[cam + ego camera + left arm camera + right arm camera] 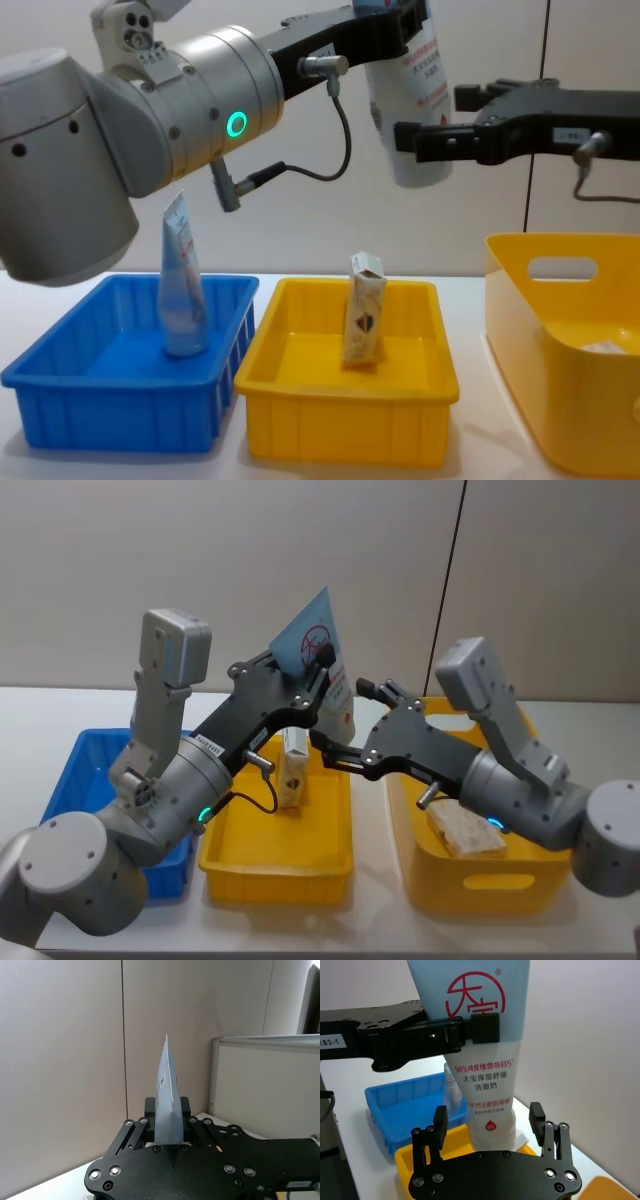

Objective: Bimanual collaborative sorting of washing and personal care products

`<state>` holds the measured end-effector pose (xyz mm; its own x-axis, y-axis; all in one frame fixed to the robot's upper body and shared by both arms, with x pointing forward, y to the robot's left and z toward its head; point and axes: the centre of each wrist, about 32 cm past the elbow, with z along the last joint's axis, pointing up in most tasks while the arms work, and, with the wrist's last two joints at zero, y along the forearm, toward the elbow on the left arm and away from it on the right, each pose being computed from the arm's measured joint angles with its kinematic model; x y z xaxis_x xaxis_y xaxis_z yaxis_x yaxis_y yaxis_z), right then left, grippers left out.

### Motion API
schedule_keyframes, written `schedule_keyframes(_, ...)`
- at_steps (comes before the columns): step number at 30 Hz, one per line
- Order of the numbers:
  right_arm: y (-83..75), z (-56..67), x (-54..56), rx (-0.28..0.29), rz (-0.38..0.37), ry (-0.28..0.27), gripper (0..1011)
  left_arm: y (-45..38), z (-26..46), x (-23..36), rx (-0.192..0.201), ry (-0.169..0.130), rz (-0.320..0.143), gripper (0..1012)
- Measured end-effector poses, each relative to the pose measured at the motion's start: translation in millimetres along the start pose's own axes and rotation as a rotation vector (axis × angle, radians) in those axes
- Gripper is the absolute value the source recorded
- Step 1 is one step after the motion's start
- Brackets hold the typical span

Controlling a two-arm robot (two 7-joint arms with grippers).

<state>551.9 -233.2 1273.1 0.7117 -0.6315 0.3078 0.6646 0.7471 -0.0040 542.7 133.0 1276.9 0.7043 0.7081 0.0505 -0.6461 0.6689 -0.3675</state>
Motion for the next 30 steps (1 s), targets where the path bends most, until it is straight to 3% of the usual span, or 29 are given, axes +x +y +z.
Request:
schedule_keyframes(7,13.8,0.9,7.9,-0.003,0.032,0.004,869,-0.1,0.1,-0.3,0.0,0.001,-0.002,241)
schedule_keyframes(16,27.0,2.2,13.6,-0.002,0.061,0.004,582,-0.2,0.0,-0.4,0.0,0.001,-0.003,242)
schedule_keyframes(22,31.8,3.5,15.2,-0.003,0.069,0.001,393,-0.2,0.1,-0.4,-0.001,0.001,-0.003,388)
schedule_keyframes(30,34.4,4.6,15.8,-0.007,0.062,0.001,241,-0.2,0.1,-0.4,-0.001,0.001,-0.003,669)
